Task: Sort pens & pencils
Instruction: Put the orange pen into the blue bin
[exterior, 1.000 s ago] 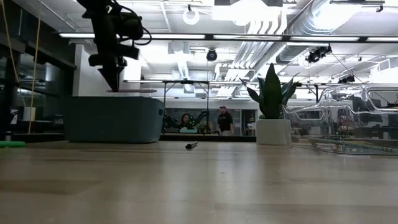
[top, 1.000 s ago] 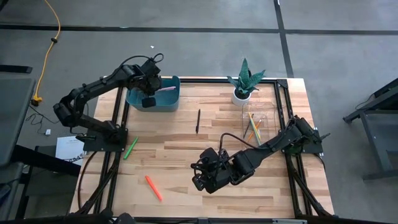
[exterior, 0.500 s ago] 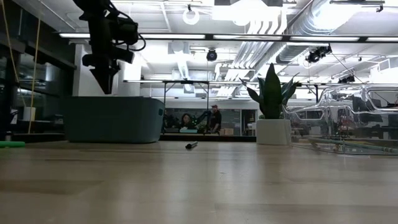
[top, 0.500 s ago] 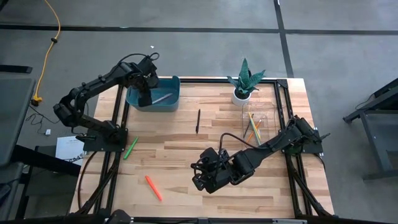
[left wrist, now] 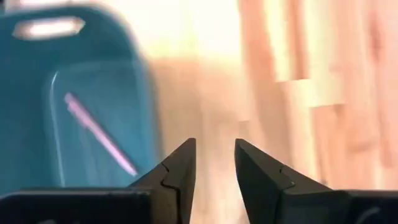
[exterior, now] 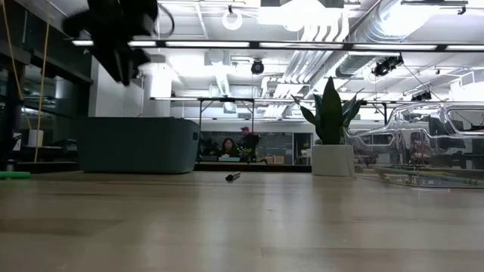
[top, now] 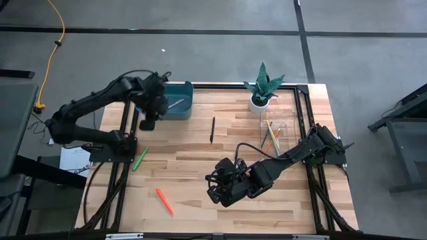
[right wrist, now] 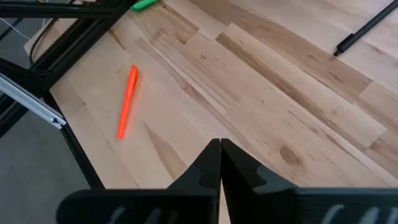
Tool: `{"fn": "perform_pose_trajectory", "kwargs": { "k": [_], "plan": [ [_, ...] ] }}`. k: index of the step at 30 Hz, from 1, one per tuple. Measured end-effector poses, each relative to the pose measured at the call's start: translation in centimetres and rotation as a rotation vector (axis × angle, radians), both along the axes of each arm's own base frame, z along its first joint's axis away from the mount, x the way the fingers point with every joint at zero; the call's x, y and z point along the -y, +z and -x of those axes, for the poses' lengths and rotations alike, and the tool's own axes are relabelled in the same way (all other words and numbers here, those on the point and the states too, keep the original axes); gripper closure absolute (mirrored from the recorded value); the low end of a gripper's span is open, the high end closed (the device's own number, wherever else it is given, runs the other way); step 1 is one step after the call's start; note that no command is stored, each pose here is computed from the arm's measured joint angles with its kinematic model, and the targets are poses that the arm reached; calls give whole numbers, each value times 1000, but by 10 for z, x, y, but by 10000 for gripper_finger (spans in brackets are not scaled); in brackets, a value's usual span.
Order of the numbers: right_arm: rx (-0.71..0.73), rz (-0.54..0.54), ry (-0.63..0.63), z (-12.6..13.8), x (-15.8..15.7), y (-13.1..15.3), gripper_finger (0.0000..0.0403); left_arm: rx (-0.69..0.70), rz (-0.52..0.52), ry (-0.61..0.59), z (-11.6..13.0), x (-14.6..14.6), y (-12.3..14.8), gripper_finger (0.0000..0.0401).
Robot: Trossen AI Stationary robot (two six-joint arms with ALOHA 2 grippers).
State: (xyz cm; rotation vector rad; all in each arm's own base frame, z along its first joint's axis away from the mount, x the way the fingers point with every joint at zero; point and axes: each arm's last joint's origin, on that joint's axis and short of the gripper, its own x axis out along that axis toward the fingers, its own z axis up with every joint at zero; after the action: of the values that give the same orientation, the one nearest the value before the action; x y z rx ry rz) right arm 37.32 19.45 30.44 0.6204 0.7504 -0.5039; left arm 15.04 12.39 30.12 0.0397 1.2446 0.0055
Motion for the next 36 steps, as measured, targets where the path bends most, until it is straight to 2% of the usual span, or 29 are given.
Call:
{"fn": "perform_pose_trajectory", "kwargs": {
  "k": [8, 13, 17, 27, 33, 36],
  "plan": [
    [11, 25, 32, 0, -2, 1, 403, 133, -11, -101, 4, 70, 27, 305],
    [19, 22, 50, 0, -3, 3, 403, 150, -10, -115, 6, 102, 32, 297],
    [30, 23, 72, 0, -7, 4, 403, 143, -11, -171, 3, 128, 32, 295],
    [78, -8, 115, 5, -24, 7, 403, 225, 10, -256, -2, 194, 7, 295],
    [100, -17, 129, 6, -29, 9, 403, 196, 40, -289, 0, 221, -11, 295],
    [118, -27, 127, 4, -29, 10, 403, 164, 17, -332, 0, 235, -19, 295]
  ]
}}
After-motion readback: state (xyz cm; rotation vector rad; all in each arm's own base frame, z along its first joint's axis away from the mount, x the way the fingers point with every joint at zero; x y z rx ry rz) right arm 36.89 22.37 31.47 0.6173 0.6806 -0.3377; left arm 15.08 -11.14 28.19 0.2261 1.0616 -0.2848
